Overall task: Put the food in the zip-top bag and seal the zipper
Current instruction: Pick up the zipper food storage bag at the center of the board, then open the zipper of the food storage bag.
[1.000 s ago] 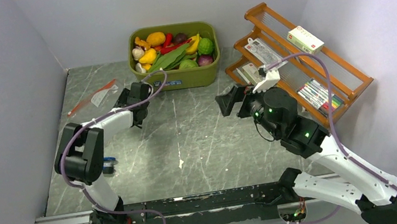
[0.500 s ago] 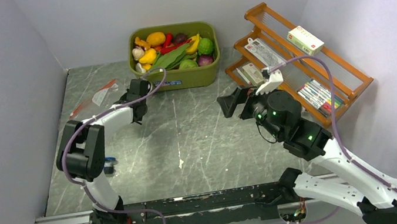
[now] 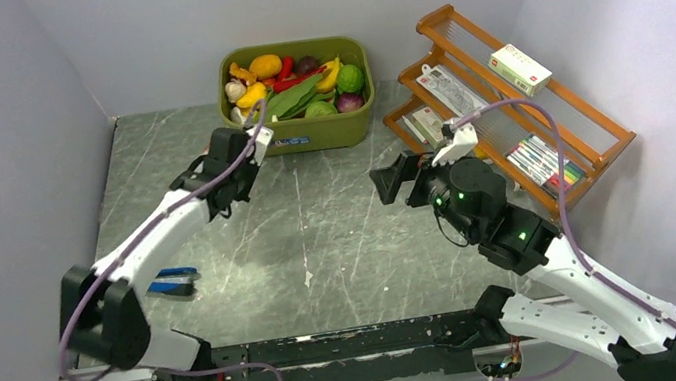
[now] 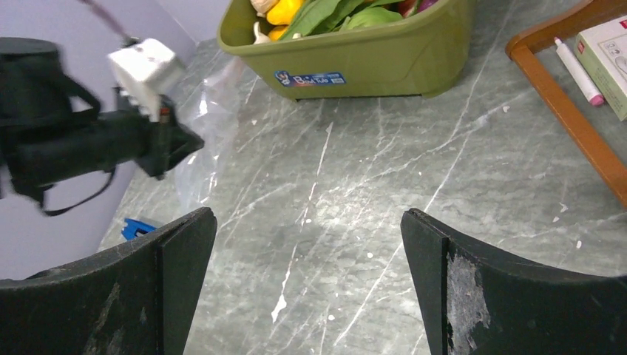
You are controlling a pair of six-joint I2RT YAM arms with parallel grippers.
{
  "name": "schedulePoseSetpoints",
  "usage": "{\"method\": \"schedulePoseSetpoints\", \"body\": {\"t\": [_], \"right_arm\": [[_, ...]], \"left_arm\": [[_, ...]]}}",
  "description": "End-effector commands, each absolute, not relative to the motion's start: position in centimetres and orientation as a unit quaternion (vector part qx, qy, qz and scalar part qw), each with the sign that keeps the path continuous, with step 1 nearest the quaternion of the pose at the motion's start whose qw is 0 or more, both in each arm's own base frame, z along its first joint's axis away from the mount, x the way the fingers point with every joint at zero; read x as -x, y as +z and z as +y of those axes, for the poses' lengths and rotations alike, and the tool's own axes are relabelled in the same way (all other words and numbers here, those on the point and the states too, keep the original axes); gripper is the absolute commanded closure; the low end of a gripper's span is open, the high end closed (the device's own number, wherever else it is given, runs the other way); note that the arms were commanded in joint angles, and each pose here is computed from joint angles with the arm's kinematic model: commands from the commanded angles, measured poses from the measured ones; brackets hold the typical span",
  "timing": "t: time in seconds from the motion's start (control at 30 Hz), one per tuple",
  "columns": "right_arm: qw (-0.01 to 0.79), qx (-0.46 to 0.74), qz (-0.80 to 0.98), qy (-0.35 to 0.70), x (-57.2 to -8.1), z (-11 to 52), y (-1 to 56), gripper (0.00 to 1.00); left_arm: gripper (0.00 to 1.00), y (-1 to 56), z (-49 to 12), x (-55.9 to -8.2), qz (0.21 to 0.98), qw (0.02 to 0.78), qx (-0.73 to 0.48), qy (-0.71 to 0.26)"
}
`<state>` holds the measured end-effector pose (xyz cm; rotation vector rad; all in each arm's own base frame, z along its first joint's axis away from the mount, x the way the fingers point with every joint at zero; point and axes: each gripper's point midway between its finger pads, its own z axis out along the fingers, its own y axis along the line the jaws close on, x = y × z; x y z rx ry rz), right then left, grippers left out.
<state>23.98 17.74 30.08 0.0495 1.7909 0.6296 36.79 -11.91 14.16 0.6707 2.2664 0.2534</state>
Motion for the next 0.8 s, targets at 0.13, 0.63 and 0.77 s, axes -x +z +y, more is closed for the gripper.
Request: {"method": "schedulePoseSetpoints", "body": {"t": [0.13,0.63,0.77], "right_arm": [[0.588,0.023,0.746,0.313,-23.5,19.8,30.8,0.03],[0.539,0.143,0.730,0.395,-22.5,26.1,28.6,0.20],[0.534,0.160,0.719,0.416,-22.2,27.1,28.0,0.30]], "left_arm": [[0.93,22.2,-18.7,-29.4,0.806,0.481,-0.299,-0.173],[0.93,28.8,-23.9,-21.4,0.696,0.488,-0.294,-0.437],[0.93,30.0,-24.3,-20.7,0.681,0.485,-0.306,-0.456]]}}
